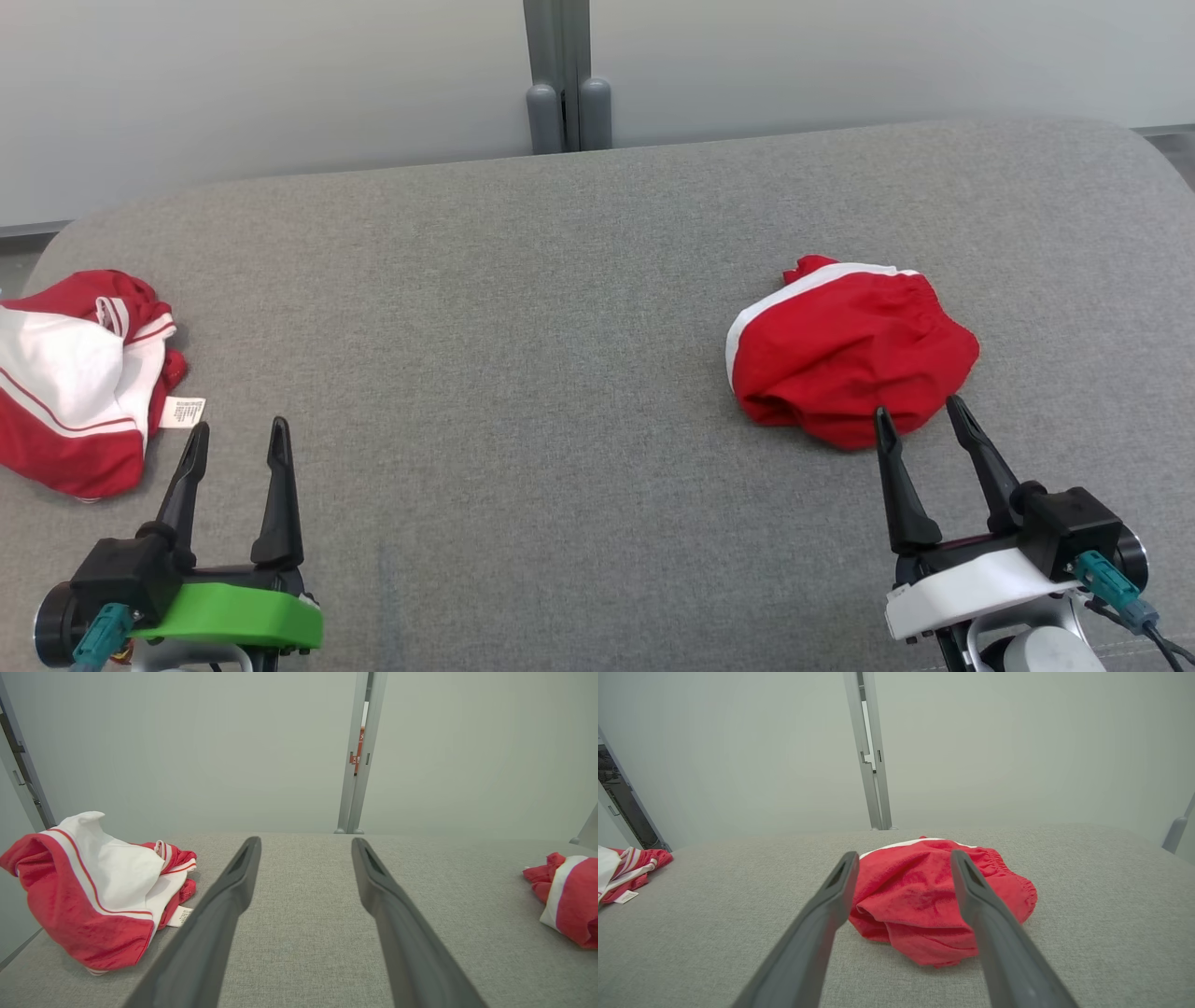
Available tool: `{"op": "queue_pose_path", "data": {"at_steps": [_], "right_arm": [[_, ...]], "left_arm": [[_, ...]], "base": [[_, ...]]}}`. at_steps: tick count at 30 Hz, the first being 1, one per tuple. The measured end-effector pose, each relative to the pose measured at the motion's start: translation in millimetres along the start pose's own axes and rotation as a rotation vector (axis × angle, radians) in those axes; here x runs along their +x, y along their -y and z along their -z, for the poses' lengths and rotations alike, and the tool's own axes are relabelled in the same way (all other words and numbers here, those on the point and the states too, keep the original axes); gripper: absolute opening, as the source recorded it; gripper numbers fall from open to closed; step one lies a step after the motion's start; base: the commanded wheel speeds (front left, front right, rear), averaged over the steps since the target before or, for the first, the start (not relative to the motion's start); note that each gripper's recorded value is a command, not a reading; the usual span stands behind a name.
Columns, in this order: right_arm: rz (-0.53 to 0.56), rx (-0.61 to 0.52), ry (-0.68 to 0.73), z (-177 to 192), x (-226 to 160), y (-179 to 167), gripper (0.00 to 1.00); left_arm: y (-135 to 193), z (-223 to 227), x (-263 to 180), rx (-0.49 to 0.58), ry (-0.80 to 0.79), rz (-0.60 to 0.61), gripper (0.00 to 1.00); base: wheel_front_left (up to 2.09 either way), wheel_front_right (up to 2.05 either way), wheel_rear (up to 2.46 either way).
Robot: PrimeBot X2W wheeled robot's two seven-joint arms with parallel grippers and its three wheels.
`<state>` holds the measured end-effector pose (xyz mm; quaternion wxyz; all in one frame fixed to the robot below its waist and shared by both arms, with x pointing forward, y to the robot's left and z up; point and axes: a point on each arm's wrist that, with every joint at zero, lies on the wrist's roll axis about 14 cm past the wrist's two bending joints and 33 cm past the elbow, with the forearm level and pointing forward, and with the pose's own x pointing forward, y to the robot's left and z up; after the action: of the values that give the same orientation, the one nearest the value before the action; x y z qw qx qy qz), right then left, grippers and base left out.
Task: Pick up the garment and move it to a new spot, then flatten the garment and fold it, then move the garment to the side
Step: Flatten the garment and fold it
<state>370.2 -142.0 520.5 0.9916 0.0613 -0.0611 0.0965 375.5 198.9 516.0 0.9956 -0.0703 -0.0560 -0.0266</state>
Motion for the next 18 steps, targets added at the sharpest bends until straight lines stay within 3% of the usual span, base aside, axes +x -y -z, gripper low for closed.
{"op": "queue_pose_path", "data": {"at_steps": [18], "right_arm": [[-0.003,-0.002,0.005,-2.3,-2.3,-1.2,1.00]], "left_arm": [[-1.9,0.3,-4.4,0.002,-0.003,-0.006,1.00]], "base": [[0.00,0.00,0.00]]}}
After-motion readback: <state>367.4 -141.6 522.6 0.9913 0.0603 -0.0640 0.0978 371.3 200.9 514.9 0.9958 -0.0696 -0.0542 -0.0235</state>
